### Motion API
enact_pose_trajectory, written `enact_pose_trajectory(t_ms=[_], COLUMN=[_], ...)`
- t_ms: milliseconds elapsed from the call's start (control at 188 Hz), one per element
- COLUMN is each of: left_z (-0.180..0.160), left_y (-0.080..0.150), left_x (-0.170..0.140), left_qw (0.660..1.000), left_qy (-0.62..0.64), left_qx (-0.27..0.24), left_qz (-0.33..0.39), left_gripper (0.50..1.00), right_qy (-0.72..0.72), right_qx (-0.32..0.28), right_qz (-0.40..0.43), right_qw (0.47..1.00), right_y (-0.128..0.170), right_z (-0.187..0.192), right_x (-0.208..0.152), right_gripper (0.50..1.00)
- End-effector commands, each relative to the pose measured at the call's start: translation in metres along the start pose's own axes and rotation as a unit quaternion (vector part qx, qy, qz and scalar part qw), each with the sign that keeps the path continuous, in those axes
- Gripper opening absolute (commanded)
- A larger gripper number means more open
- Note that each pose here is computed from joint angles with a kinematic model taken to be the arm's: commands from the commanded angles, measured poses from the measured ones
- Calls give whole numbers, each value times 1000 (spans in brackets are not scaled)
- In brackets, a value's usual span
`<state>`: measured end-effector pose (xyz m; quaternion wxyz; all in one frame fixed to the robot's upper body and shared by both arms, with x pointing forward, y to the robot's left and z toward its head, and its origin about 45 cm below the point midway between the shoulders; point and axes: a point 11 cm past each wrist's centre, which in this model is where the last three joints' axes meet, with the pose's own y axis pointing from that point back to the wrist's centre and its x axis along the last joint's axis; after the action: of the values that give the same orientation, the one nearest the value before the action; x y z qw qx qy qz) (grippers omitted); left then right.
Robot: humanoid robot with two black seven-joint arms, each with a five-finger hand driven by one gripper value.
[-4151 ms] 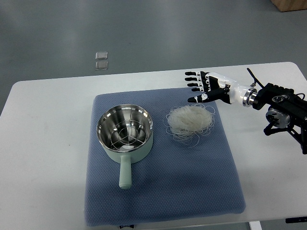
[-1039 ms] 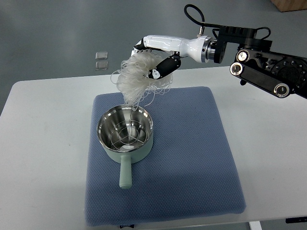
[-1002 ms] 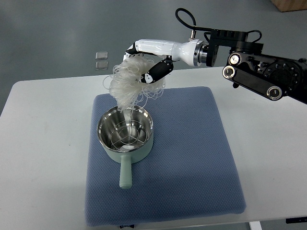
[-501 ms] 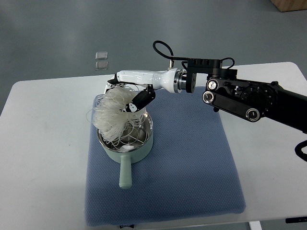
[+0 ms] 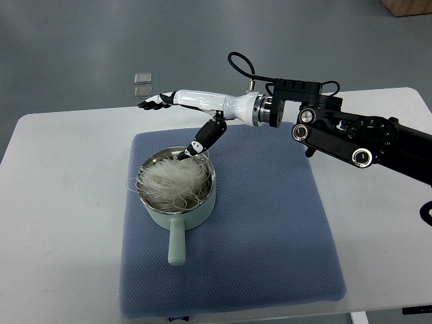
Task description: Put vermicelli into pot with right hand
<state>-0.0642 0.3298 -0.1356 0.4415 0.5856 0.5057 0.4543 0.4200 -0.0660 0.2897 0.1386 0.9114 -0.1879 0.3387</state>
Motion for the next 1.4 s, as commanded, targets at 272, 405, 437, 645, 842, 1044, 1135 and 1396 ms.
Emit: enact_pose_trajectory(t_ms=[272, 405, 437, 645, 842, 1044, 1135, 1396], left_z=[0, 0, 0, 0, 0, 0, 0, 0], left_y=[0, 0, 0, 0, 0, 0, 0, 0], left_x=[0, 0, 0, 0, 0, 0, 0, 0], left_qw=[1000, 1000, 1000, 1000, 1000, 1000, 1000, 1000], left_qy=[0, 0, 0, 0, 0, 0, 0, 1], left_qx=[0, 0, 0, 0, 0, 0, 0, 0], left_qz=[0, 0, 0, 0, 0, 0, 0, 0], left_gripper=[1000, 1000, 1000, 1000, 1000, 1000, 1000, 1000], right_qy=[-280, -400, -432, -570, -653, -658, -657, -653], right_qx=[-20, -38, -49, -82, -97, -95, -95, -98], right_qz=[135, 174, 182, 241, 262, 273, 273, 275], right_qw=[950, 899, 882, 781, 704, 695, 696, 698], right_y=[46, 65, 69, 90, 103, 108, 108, 111], right_z=[61, 88, 96, 133, 152, 158, 158, 159], right_x=[12, 14, 12, 12, 6, 0, 0, 2], right_gripper=[915, 915, 915, 915, 915, 921, 924, 926])
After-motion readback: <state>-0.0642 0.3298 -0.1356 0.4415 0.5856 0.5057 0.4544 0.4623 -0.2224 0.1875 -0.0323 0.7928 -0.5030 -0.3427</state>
